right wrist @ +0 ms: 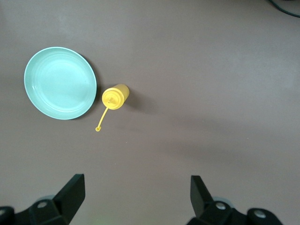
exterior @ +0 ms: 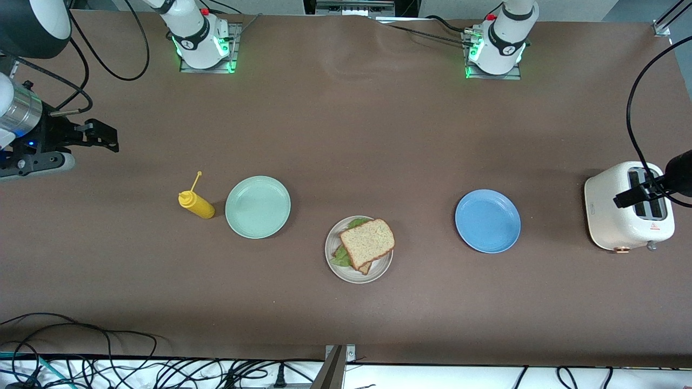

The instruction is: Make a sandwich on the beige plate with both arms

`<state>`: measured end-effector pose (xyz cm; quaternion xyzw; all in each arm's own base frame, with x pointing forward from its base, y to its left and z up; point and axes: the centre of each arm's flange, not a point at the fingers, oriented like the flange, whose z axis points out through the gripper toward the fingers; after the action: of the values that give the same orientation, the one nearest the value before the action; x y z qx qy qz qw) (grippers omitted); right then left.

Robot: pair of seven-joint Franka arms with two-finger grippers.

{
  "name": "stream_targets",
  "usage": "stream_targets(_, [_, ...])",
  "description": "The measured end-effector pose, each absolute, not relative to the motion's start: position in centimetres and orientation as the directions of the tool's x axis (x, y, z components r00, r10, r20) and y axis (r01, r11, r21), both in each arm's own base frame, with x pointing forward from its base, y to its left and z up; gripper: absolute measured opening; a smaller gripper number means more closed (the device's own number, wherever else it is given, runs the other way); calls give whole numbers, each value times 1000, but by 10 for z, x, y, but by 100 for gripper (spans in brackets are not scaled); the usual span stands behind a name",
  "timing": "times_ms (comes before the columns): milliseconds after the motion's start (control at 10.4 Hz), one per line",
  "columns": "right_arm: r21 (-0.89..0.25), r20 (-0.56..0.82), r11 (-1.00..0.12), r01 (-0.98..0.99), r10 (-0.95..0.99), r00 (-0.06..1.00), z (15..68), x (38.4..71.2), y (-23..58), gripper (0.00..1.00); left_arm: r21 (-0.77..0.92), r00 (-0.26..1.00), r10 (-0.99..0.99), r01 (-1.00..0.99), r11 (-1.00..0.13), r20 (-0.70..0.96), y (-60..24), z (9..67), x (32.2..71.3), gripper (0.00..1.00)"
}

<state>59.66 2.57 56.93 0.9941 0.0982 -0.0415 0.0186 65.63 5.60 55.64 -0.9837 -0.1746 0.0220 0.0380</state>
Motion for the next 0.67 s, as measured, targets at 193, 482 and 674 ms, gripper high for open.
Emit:
stream_targets(193, [28,-74,-985,172,170,983,569,599,11,100,-81,947,319,315,-946,-33,62,556,656,100])
stream_targets(482, [9,-102,-984,175,174,979,568,595,10,100,-80,957,288,284,-955,-37,71,556,655,100])
stream_targets(674, [7,-109,-984,181,179,978,567,594,13,100,-80,958,286,282,-956,-37,71,556,655,100])
